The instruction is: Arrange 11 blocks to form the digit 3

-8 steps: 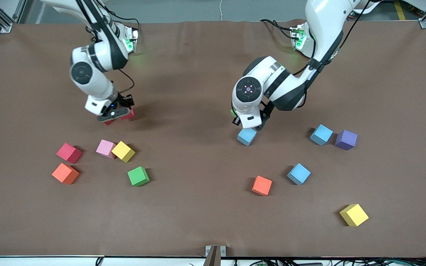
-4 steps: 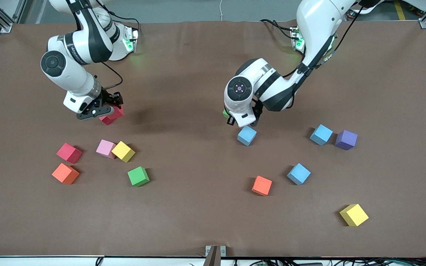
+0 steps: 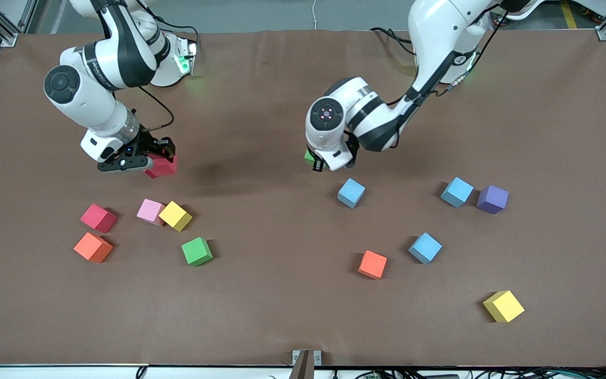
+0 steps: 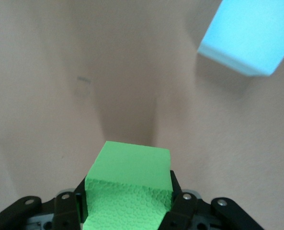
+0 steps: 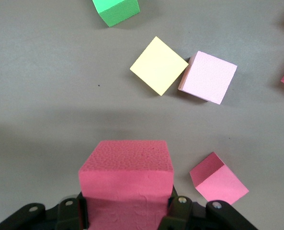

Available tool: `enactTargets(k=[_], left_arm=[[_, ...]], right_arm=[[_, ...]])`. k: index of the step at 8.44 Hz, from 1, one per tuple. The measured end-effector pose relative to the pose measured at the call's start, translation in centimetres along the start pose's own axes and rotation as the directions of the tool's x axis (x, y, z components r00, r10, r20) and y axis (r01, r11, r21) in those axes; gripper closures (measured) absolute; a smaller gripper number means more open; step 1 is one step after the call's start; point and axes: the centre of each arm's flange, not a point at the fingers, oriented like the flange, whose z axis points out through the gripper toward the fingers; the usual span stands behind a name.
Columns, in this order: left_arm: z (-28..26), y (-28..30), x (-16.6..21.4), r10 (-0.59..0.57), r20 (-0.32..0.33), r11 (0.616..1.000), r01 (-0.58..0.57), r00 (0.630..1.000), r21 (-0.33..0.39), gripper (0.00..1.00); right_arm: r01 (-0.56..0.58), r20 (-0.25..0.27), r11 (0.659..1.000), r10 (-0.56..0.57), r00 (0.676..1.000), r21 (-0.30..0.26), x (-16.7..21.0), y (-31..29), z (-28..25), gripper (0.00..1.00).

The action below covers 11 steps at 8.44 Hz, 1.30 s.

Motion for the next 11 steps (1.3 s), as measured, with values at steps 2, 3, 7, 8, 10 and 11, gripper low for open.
enactTargets(k=[2,3,7,8,10,11], left_arm=[[1.6,-1.2,-2.0,-0.049,0.017,0.999,0.049,0.999,-0.006,0.39],[2.5,-1.7,-2.4,-0.076,0.025,0.997,0.076,0.997,-0.009,0.39],[5.9,-4.4,-3.0,-0.184,0.049,0.983,0.185,0.982,-0.016,0.40],[6.4,-4.9,-3.0,-0.211,0.053,0.977,0.213,0.976,-0.017,0.40],[6.7,-6.2,-3.2,-0.229,0.062,0.972,0.231,0.971,-0.030,0.40],[6.7,-6.6,-3.5,-0.233,0.065,0.971,0.236,0.970,-0.035,0.40]], right_arm=[[-0.007,0.009,1.000,0.007,1.000,-0.001,-0.1,0.0,0.1,0.44],[-0.008,0.017,1.000,0.008,1.000,-0.002,-0.2,0.0,0.1,0.44],[-0.008,0.012,1.000,0.008,1.000,0.000,0.2,-0.2,-0.5,0.44],[-0.008,0.014,1.000,0.008,1.000,0.000,0.2,-0.2,-0.5,0.44],[-0.007,0.015,1.000,0.007,1.000,0.000,0.2,-0.3,-0.5,0.44],[-0.007,0.015,1.000,0.007,1.000,0.000,0.2,-0.3,-0.5,0.44]])
